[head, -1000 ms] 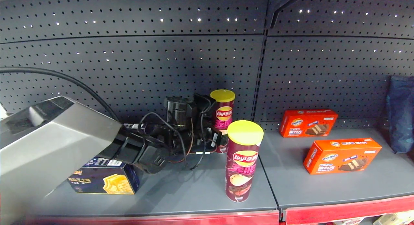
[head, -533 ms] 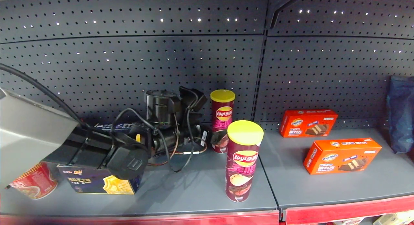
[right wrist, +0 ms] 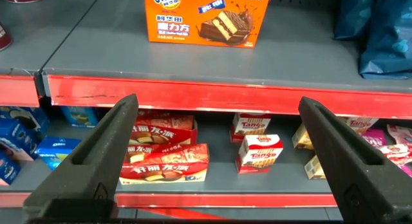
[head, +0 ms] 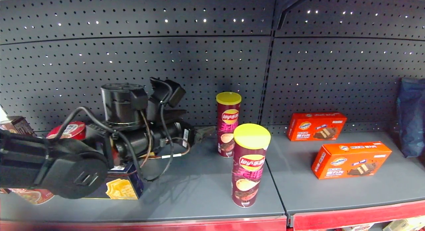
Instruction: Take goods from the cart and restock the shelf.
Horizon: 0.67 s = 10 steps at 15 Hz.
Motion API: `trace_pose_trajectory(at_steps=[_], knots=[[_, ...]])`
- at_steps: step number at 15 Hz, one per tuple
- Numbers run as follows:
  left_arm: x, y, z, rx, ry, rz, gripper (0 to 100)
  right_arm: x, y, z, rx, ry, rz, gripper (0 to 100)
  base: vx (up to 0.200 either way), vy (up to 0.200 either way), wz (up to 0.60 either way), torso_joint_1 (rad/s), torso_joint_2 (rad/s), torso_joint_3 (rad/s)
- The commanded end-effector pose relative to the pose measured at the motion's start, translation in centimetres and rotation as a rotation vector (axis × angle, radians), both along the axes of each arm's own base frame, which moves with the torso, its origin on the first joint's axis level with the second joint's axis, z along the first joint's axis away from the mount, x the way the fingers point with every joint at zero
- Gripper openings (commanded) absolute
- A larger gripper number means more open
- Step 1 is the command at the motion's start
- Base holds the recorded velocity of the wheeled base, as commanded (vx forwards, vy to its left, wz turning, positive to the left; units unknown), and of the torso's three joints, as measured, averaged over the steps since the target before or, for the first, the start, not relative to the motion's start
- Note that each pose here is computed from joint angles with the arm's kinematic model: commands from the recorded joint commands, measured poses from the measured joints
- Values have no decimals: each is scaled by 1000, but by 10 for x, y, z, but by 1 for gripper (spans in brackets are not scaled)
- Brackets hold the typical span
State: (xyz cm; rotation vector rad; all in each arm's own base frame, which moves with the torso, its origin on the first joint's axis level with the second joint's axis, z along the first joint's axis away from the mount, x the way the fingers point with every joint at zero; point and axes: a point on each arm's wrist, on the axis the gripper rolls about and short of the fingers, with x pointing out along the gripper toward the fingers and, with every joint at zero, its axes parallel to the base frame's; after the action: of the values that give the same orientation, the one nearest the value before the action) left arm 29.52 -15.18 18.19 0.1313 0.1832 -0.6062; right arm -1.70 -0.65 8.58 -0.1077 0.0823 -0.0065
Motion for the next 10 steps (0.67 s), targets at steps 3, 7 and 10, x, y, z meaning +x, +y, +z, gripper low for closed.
trace_pose_trajectory(at_steps=[3, 7, 10], knots=[[-70, 53, 52, -85, -143, 125, 100, 0, 0, 0, -3, 1, -2, 100, 0, 0, 0, 0, 0, 0], [-123, 107, 78, -115, -264, 412, 100, 0, 0, 0, -2, 1, 4, 100, 0, 0, 0, 0, 0, 0], [-171, 146, 76, -148, -328, 665, 100, 0, 0, 0, -4, 1, 2, 100, 0, 0, 0, 0, 0, 0]])
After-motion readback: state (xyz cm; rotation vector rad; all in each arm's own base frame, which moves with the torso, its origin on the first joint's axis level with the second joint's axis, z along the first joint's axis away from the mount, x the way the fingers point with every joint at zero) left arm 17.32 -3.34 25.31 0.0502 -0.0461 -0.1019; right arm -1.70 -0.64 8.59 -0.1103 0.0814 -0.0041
